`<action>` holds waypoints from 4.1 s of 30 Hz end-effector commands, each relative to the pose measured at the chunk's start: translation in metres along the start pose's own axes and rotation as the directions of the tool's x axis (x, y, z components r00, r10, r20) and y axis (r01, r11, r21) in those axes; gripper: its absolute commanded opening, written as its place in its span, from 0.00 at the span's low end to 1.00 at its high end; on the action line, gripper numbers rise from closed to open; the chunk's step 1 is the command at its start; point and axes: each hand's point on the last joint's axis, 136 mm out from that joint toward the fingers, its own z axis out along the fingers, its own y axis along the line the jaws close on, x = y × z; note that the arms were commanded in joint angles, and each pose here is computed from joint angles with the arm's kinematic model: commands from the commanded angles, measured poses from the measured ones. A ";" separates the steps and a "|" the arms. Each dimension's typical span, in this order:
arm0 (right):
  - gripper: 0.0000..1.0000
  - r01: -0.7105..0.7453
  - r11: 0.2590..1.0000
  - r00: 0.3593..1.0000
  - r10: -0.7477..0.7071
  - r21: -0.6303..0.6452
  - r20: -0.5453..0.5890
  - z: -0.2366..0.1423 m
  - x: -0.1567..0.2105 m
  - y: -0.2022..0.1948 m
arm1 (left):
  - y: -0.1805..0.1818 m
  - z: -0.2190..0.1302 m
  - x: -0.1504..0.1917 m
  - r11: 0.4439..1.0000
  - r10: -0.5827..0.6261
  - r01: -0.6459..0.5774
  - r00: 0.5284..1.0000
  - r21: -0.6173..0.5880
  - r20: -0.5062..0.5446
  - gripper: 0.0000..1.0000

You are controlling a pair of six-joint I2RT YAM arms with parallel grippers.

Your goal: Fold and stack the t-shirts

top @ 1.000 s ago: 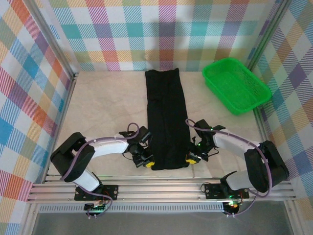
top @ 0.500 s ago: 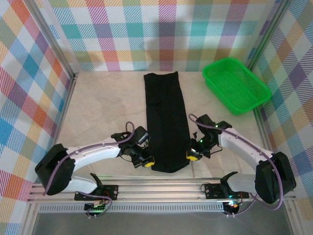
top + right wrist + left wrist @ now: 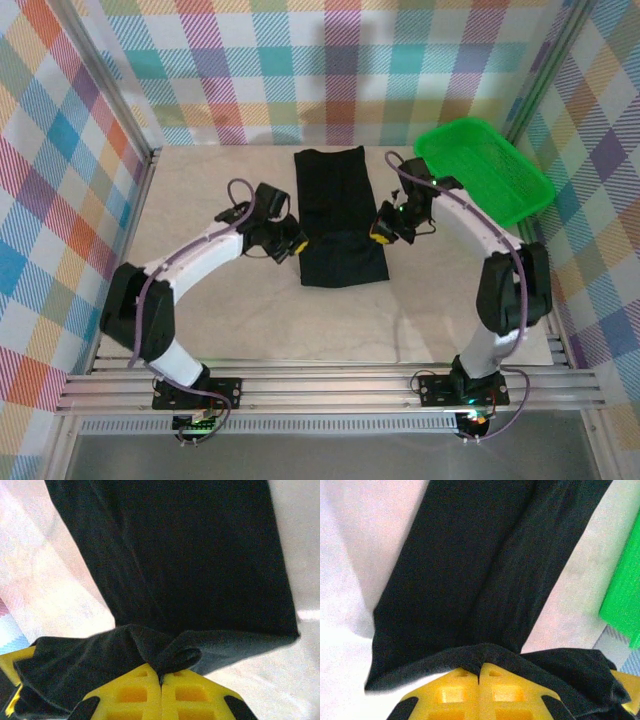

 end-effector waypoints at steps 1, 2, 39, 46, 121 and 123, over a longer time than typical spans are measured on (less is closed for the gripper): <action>0.00 0.033 0.999 0.998 -0.033 -0.002 0.055 -0.001 -0.033 0.009 | -0.012 0.008 -0.031 0.999 0.044 -0.044 0.999 -0.002 0.024 0.00; 0.00 0.032 0.999 0.998 -0.032 -0.008 0.063 0.000 -0.041 0.012 | -0.016 0.010 -0.037 0.999 0.050 -0.050 0.998 -0.001 0.026 0.00; 0.55 -0.114 0.993 0.993 0.113 -0.029 -0.039 0.038 0.005 -0.068 | 0.047 0.065 0.031 0.975 -0.224 0.224 0.974 -0.016 -0.022 0.58; 0.53 -0.201 0.979 0.974 0.197 -0.023 -0.115 0.067 0.011 -0.081 | 0.066 0.090 0.025 0.962 -0.264 0.263 0.965 -0.071 0.002 0.48; 0.39 0.021 0.991 0.993 -0.006 -0.132 0.114 -0.008 -0.133 0.061 | -0.060 0.004 -0.145 0.983 -0.048 0.004 0.970 0.184 0.238 0.41; 0.43 0.050 0.990 0.990 -0.033 -0.128 0.136 -0.017 -0.133 0.065 | -0.065 0.000 -0.138 0.987 -0.024 -0.014 0.972 0.160 0.235 0.49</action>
